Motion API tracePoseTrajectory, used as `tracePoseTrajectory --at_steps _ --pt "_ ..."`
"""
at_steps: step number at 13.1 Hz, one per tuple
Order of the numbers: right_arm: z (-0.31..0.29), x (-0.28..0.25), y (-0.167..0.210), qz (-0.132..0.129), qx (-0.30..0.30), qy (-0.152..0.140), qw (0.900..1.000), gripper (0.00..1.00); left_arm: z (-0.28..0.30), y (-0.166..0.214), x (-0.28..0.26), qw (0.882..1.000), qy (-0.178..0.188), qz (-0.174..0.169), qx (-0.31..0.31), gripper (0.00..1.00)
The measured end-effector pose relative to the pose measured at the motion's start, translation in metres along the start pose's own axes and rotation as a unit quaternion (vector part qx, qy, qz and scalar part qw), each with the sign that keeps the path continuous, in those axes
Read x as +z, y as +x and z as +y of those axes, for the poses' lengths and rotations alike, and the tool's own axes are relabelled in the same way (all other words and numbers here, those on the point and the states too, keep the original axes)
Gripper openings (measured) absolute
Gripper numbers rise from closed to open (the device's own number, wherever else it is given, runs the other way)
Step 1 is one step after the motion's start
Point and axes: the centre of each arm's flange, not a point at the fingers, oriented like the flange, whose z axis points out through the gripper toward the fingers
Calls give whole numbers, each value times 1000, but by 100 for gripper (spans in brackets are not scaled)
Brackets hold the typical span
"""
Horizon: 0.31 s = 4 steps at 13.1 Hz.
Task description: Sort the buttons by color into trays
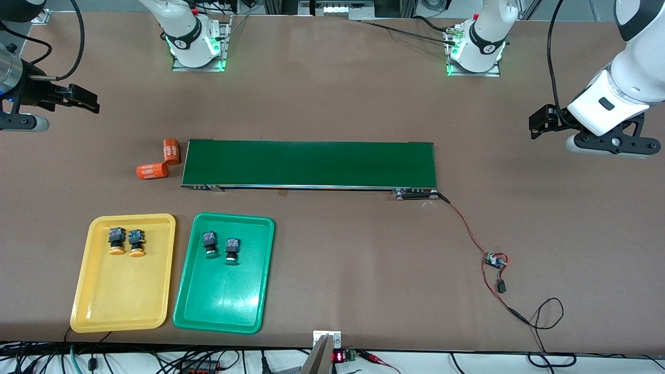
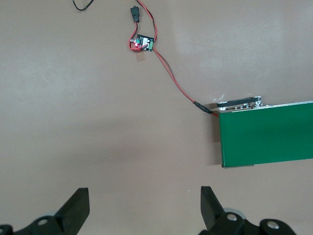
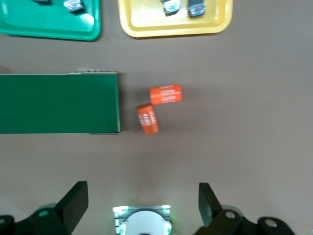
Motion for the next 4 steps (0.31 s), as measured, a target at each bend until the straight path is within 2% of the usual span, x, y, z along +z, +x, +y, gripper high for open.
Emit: tracePoseTrajectory --at_steps 4 --pt "-3 -1 1 5 -1 10 1000 100 0 0 0 1000 0 0 0 100"
